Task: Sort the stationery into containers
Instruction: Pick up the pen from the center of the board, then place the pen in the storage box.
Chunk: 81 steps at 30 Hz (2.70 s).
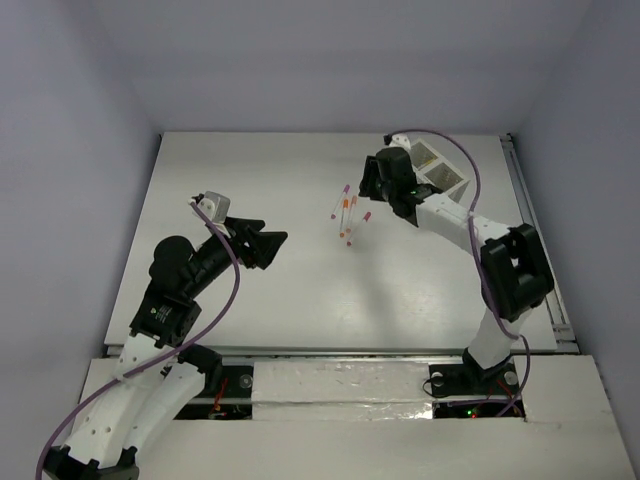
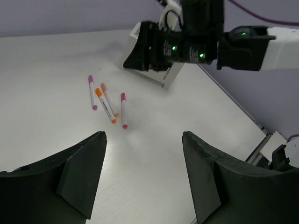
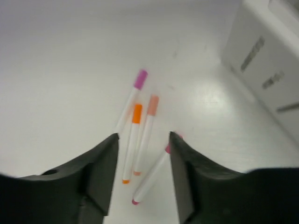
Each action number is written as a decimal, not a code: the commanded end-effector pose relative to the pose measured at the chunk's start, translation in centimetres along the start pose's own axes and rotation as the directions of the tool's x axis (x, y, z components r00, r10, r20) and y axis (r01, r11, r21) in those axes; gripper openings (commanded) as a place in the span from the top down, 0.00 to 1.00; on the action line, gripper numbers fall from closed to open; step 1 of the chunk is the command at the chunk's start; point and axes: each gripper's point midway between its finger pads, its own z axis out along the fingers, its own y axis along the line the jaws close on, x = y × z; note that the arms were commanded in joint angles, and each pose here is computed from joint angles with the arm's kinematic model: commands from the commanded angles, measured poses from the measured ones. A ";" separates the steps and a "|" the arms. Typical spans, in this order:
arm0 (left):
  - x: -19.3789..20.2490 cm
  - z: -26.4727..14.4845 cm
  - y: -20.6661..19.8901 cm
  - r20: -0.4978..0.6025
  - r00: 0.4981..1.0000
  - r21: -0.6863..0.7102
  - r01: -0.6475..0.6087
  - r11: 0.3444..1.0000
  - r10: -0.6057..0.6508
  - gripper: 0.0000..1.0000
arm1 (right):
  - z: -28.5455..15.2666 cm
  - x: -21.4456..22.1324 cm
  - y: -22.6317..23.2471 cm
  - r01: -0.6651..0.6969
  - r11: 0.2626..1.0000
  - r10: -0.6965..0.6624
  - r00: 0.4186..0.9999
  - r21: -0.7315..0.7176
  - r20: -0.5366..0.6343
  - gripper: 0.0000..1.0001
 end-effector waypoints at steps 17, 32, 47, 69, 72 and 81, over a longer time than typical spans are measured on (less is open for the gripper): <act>-0.5 0.0 -0.3 0.026 0.999 0.019 -0.018 1.000 0.018 0.37 | 4.4 12.0 -2.4 0.023 0.989 0.019 0.958 0.143 -0.286 0.53; -0.7 -0.1 -0.3 0.032 0.999 0.014 -0.024 1.000 0.024 0.37 | 4.0 12.9 -3.7 0.127 0.976 -0.056 0.932 0.176 -0.359 0.60; -0.8 -0.2 -0.4 0.035 0.999 0.015 -0.028 0.999 0.028 0.37 | 3.3 12.8 -3.6 0.197 0.971 -0.125 0.903 0.138 -0.411 0.99; -0.7 -0.1 0.0 0.033 0.999 0.001 -0.030 1.000 0.030 0.37 | -0.3 -20.3 -7.8 -0.039 0.984 -0.039 0.904 0.173 0.426 1.00; -0.7 0.0 0.0 0.031 0.999 -0.003 -0.029 1.000 0.029 0.37 | 1.1 -21.5 -9.5 0.007 0.960 -0.131 0.894 0.281 0.428 0.99; -0.6 0.1 0.1 0.029 0.999 -0.005 -0.031 1.000 0.031 0.37 | 4.5 -20.4 -12.1 0.091 0.921 -0.248 0.888 0.380 0.388 0.99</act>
